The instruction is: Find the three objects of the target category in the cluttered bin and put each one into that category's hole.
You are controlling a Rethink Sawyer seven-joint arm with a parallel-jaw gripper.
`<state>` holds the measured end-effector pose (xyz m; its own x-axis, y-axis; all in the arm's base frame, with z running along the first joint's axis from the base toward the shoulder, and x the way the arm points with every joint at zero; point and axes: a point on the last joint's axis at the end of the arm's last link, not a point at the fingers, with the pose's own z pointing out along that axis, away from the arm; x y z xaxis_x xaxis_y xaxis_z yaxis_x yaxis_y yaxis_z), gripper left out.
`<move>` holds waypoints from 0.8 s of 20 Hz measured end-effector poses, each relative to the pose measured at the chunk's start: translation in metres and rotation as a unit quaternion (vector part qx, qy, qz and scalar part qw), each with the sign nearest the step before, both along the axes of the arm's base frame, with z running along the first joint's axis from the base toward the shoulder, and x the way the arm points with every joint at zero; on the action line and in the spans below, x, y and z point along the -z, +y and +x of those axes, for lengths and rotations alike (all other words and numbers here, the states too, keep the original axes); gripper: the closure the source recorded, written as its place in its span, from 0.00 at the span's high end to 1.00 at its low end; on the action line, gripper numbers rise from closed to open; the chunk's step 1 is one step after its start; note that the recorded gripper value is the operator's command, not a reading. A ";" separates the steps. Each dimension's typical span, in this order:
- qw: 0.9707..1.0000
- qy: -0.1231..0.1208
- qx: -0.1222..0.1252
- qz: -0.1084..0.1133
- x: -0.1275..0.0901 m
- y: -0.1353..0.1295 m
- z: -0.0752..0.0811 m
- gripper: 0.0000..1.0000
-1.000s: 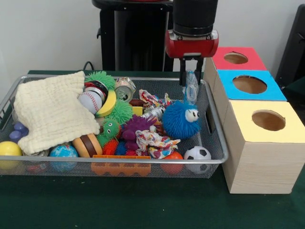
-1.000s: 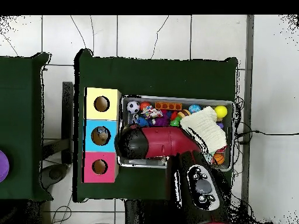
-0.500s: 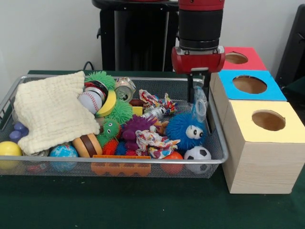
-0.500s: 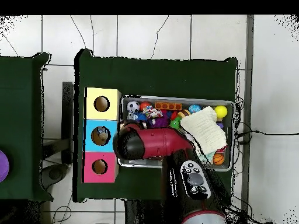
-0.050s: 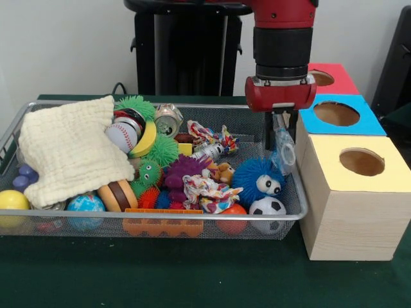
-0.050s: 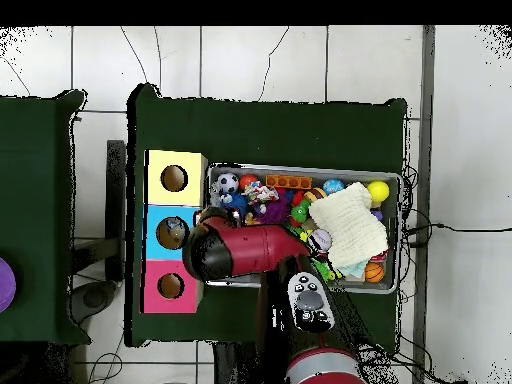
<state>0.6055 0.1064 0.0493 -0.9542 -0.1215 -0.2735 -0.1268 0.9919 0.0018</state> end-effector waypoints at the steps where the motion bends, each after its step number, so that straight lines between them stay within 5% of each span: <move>1: 1.000 0.001 0.000 0.000 0.001 0.000 -0.001 1.00; 16: 1.000 0.011 0.004 -0.006 0.009 -0.006 -0.007 1.00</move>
<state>0.5986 0.1001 0.0399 -0.9606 -0.1179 -0.2518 -0.1197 0.9928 -0.0081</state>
